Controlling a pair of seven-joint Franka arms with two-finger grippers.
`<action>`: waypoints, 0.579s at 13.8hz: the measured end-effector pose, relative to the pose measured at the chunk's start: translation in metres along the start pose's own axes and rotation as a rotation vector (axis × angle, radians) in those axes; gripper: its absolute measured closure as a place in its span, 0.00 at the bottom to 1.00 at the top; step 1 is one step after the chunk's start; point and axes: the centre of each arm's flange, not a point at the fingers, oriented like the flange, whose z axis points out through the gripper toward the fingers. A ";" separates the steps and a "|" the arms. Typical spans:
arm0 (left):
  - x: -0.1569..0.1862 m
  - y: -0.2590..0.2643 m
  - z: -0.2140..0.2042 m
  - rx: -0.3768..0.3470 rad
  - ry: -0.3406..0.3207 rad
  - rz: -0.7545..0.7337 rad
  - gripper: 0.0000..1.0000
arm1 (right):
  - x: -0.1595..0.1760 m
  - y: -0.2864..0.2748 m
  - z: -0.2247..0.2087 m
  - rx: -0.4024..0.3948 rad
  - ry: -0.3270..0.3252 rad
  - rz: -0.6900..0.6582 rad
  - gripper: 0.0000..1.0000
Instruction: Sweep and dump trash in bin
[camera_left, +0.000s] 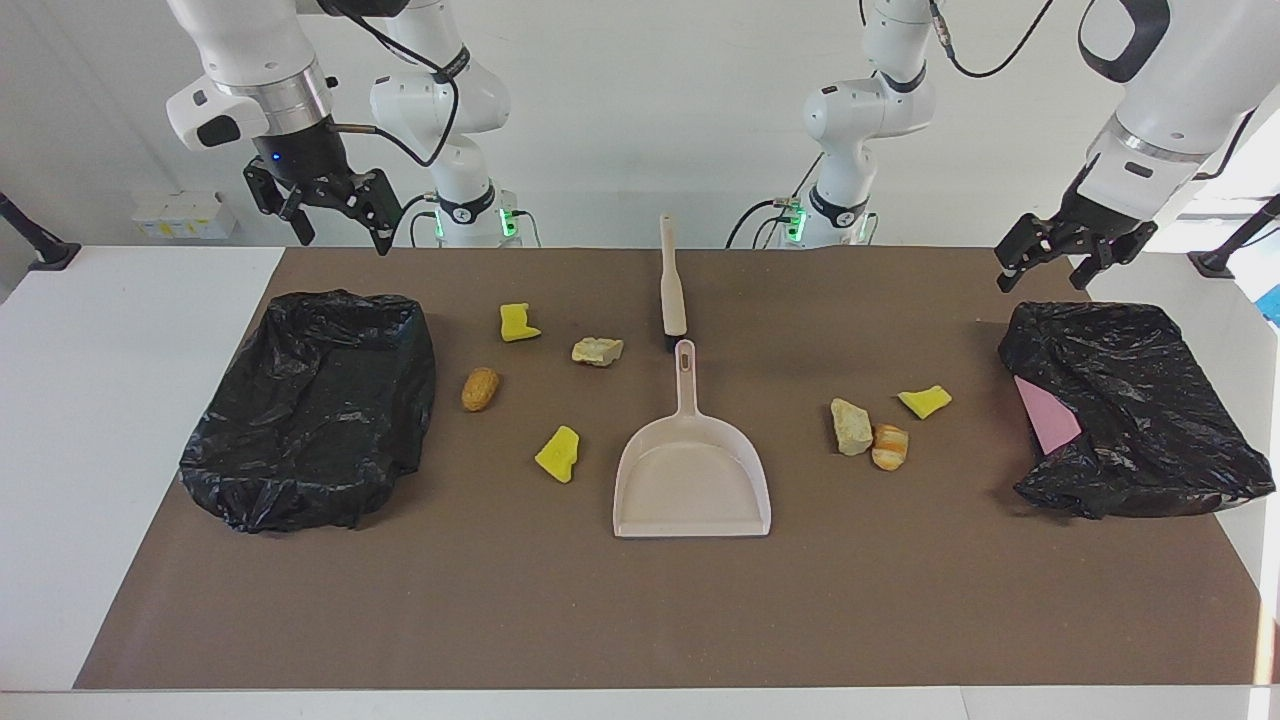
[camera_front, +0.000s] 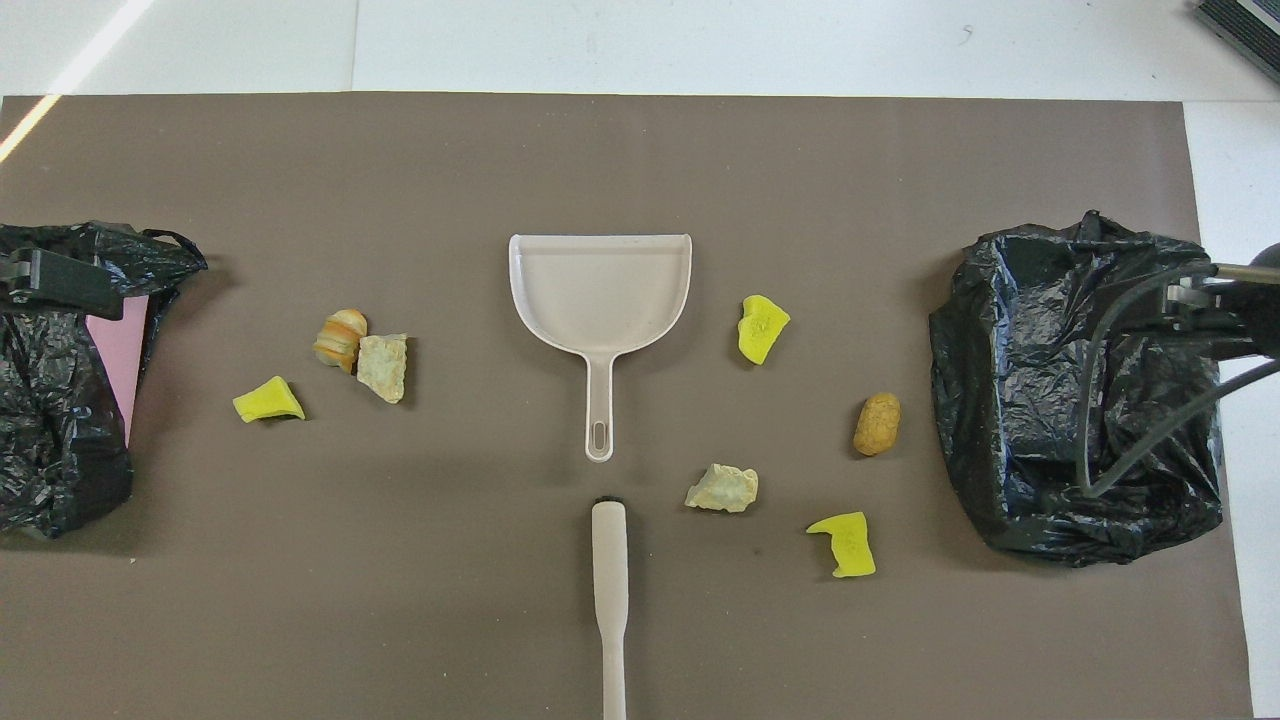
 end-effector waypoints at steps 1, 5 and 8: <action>0.000 0.001 0.000 0.000 0.000 0.007 0.00 | 0.000 0.000 0.000 0.000 0.000 0.000 0.00; 0.000 0.003 0.000 0.000 0.000 0.028 0.00 | 0.000 0.000 0.000 0.000 0.000 0.000 0.00; -0.001 0.007 0.006 -0.001 -0.014 0.038 0.00 | 0.000 0.000 0.000 0.000 0.000 0.000 0.00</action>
